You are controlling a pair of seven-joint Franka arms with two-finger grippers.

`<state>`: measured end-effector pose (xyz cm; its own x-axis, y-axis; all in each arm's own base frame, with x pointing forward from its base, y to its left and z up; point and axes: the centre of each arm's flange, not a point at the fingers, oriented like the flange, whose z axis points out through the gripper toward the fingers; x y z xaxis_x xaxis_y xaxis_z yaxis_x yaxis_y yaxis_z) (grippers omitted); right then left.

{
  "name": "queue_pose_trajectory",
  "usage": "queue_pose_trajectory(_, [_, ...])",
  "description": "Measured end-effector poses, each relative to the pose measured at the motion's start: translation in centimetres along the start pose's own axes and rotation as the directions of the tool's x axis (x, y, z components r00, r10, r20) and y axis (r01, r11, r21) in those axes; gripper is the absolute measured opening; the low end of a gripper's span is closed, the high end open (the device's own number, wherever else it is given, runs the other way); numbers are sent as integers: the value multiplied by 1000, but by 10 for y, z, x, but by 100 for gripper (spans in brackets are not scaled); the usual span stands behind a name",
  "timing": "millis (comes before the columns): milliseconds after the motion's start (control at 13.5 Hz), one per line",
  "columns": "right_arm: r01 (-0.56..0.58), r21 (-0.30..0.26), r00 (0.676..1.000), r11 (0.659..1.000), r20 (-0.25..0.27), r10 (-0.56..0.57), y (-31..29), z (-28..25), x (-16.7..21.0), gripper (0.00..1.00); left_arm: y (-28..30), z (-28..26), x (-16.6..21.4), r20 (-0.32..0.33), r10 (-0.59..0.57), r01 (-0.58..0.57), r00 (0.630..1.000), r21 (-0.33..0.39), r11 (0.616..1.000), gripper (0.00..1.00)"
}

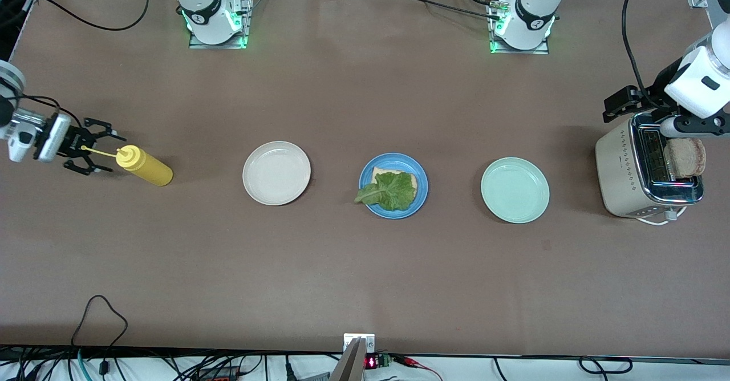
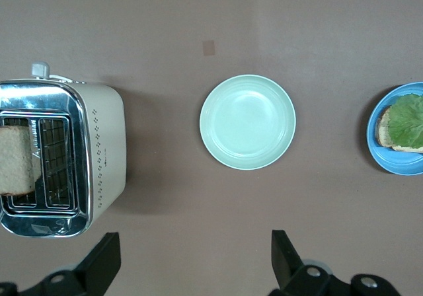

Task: Make sandwich in blue plate with both arms
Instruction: 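Grasp the yellow mustard bottle with the right gripper, then lift the mustard bottle with the right gripper toward the plates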

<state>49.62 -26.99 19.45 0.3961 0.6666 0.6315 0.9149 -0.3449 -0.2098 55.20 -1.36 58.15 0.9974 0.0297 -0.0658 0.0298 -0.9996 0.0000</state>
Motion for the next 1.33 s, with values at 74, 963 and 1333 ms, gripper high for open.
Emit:
queue_pose_trajectory(74, [5, 1, 1000, 1000, -2, -5, 3, 11, 3, 100, 0, 0, 0, 1, 0, 0, 1000, 0, 1000, 100])
queue_pose_trajectory(963, [89, -17, 996, 996, -4, -89, 20, 67, 59, 77, -25, -4, 6, -47, -49, 48, 998, -18, 999, 100])
queue_pose_trajectory(1333, [82, -33, 997, 996, -2, -82, 24, 66, 66, 54, -26, -1, 8, -42, -51, 50, 998, -22, 998, 100])
